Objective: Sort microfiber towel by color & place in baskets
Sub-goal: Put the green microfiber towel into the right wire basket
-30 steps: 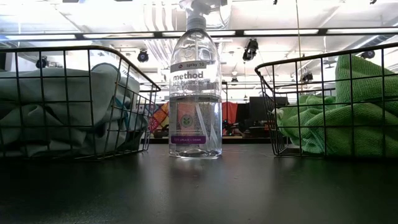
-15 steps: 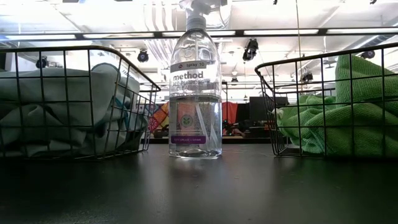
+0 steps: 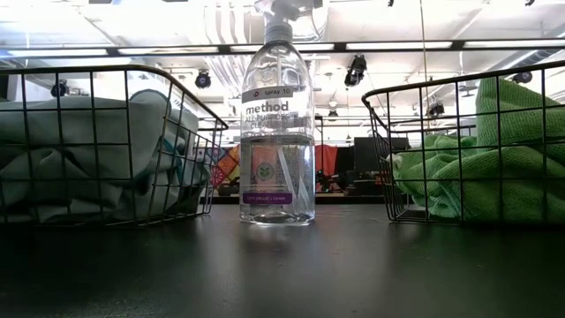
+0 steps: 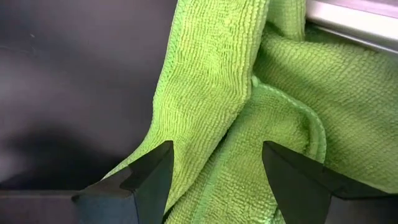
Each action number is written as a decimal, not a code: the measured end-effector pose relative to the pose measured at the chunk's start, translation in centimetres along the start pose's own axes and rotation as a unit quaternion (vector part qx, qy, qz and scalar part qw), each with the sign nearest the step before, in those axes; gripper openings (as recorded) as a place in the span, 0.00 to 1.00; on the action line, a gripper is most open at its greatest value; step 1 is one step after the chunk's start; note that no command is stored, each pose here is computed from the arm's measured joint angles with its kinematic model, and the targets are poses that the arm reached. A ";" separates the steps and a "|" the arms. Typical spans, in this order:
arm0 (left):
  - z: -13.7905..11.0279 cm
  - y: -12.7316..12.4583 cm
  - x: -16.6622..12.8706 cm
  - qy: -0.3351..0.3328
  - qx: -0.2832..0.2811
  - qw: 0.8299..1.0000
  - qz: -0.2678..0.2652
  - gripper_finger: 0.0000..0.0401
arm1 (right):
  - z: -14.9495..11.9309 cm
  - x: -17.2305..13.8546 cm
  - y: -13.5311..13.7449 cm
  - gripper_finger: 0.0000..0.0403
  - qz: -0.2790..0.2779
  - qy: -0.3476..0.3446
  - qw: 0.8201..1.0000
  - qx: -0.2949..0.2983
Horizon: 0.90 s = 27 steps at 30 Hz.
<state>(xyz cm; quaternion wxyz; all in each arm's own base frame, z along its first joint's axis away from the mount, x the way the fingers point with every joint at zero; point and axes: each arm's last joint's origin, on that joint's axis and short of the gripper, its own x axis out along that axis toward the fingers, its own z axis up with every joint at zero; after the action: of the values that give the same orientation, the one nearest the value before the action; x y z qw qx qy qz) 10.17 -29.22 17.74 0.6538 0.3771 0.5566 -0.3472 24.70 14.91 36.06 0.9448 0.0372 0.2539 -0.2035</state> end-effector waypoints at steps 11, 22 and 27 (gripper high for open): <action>0.3 1.5 0.2 -0.004 0.001 1.000 0.021 0.57 | 0.0 0.0 0.0 0.50 0.000 0.000 1.000 0.000; 0.5 2.2 0.3 -0.009 -0.017 1.000 0.012 0.57 | 0.0 0.0 0.0 0.50 0.000 0.000 1.000 0.000; 0.7 2.1 0.3 -0.018 -0.018 1.000 0.004 0.57 | 0.0 0.0 0.0 0.50 0.000 0.001 1.000 -0.001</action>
<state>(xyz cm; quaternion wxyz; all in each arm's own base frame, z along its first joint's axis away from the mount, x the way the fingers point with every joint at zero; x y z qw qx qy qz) 12.37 -28.80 17.78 0.6721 0.3610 0.5494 -0.3408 24.69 14.90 36.04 0.9447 0.0363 0.2546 -0.2036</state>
